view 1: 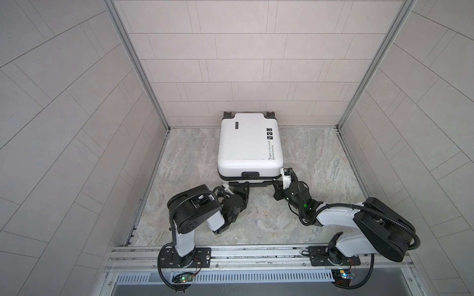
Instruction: Pack the luggage
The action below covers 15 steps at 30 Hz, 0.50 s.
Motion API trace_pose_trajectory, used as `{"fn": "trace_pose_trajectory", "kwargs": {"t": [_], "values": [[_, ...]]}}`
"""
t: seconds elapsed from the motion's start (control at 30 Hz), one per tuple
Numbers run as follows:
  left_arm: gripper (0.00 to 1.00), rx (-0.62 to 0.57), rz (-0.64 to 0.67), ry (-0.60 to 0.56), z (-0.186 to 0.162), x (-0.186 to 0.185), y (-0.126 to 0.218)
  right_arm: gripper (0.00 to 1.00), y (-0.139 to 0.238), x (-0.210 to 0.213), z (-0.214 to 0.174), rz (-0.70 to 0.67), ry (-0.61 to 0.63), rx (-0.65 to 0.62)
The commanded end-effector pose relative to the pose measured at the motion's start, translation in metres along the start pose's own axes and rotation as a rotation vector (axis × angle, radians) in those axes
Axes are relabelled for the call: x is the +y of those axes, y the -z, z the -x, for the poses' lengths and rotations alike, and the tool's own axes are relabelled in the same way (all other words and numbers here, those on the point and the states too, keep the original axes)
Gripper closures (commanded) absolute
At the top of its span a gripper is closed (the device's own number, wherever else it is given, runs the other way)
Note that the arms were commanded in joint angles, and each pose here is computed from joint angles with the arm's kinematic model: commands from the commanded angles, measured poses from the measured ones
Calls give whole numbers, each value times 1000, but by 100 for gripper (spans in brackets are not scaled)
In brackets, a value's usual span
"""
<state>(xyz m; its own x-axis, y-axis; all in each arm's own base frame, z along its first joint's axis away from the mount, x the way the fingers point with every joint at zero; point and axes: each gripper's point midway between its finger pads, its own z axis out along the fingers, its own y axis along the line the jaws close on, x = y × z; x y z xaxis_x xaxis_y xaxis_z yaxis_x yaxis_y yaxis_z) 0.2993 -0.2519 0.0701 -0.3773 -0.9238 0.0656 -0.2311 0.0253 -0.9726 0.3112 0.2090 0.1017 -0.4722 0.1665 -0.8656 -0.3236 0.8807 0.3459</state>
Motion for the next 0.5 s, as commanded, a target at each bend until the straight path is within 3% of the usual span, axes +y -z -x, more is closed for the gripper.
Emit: {"fn": "trace_pose_trajectory", "kwargs": {"t": [0.0,0.23,0.47], "values": [[91,-35,8,-33,7,3,-2,100,3,-22,16,-97,-5,-46],[100,-49,14,-32,11,6,0,100,10,-39,12,-125,-19,-31],[100,-74,19,-27,19,8,5,100,18,-56,11,-153,-24,-28]]}}
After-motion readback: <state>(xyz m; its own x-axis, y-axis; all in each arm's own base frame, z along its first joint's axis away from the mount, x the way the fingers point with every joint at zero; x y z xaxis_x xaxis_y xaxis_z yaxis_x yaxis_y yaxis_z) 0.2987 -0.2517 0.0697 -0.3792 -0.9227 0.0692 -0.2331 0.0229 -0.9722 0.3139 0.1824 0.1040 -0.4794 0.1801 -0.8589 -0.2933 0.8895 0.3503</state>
